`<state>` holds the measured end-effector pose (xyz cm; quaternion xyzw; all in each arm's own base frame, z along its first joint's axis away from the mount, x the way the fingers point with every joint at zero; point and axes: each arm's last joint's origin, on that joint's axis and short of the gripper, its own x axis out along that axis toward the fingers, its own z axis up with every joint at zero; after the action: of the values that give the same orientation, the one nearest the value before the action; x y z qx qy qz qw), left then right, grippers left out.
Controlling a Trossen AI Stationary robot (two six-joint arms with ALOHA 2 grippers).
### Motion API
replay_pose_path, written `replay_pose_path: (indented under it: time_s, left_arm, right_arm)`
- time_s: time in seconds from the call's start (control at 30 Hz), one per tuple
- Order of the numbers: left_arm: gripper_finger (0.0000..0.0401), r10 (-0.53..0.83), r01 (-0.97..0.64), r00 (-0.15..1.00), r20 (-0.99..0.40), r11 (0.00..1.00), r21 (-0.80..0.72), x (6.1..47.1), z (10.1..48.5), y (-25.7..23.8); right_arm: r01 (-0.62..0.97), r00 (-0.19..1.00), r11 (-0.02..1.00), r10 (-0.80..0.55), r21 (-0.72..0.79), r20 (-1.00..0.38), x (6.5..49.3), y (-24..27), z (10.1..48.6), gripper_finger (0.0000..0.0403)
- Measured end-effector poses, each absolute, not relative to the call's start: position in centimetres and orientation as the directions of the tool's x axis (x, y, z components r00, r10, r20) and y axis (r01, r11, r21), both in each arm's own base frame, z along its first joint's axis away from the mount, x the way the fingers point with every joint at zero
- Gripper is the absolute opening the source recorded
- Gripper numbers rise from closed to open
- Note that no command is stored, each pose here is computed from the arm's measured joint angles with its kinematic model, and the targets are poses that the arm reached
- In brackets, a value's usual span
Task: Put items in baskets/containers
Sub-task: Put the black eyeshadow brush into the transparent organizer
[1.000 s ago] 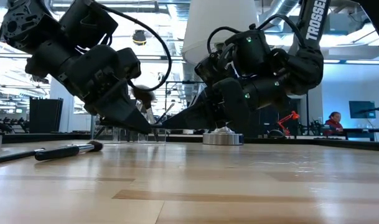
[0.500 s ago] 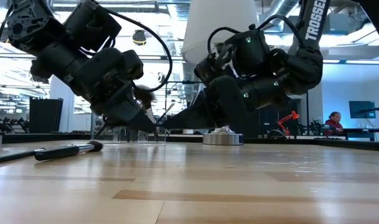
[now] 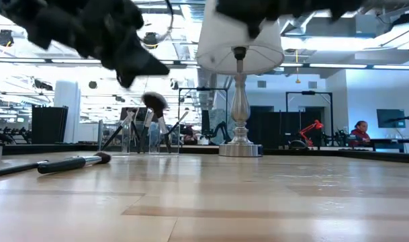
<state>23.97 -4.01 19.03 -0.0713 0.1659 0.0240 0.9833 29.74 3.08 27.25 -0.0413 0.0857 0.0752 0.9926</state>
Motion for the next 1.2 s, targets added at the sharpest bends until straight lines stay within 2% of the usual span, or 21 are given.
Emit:
replay_pose_path:
  time_s: [0.1,0.17,0.33,0.5,0.67,0.9,1.2]
  left_arm:
    - [0.0016,0.087,-0.115,0.952,-0.292,0.990,-0.081,22.1,21.3,-3.2]
    - [0.0016,0.117,-0.128,0.964,-0.240,0.991,-0.033,21.0,22.7,-2.9]
    - [0.0016,0.118,-0.114,0.988,-0.095,0.992,0.052,19.5,25.3,-2.6]
    - [0.0016,0.079,-0.072,0.991,-0.109,0.995,0.070,19.8,24.9,-2.9]
    - [0.0016,0.079,-0.068,0.991,-0.108,0.993,0.100,20.6,24.4,-3.1]
    - [0.0016,0.075,-0.065,0.993,-0.094,0.992,0.106,20.8,24.5,-3.1]
    - [0.0016,0.075,-0.064,0.992,-0.098,0.992,0.104,20.8,24.4,-3.1]
  right_arm:
    - [-0.067,0.989,0.980,0.040,-0.188,-0.145,26.3,4.3,30.2,0.0098]
    - [-0.028,0.995,0.975,0.007,-0.220,-0.096,24.9,4.8,30.5,0.0097]
    - [0.027,1.000,0.978,-0.025,-0.206,0.013,25.6,4.4,25.8,0.0097]
    - [0.128,0.976,0.983,-0.102,-0.131,0.194,29.3,2.1,22.0,0.0097]
    - [-0.043,0.939,0.997,0.064,-0.068,0.339,33.8,0.6,20.1,0.0097]
    - [-0.189,0.909,0.979,0.202,-0.073,0.365,38.1,-0.1,19.5,0.0097]
    - [-0.195,0.907,0.977,0.213,-0.087,0.363,38.9,-0.2,20.6,0.0097]
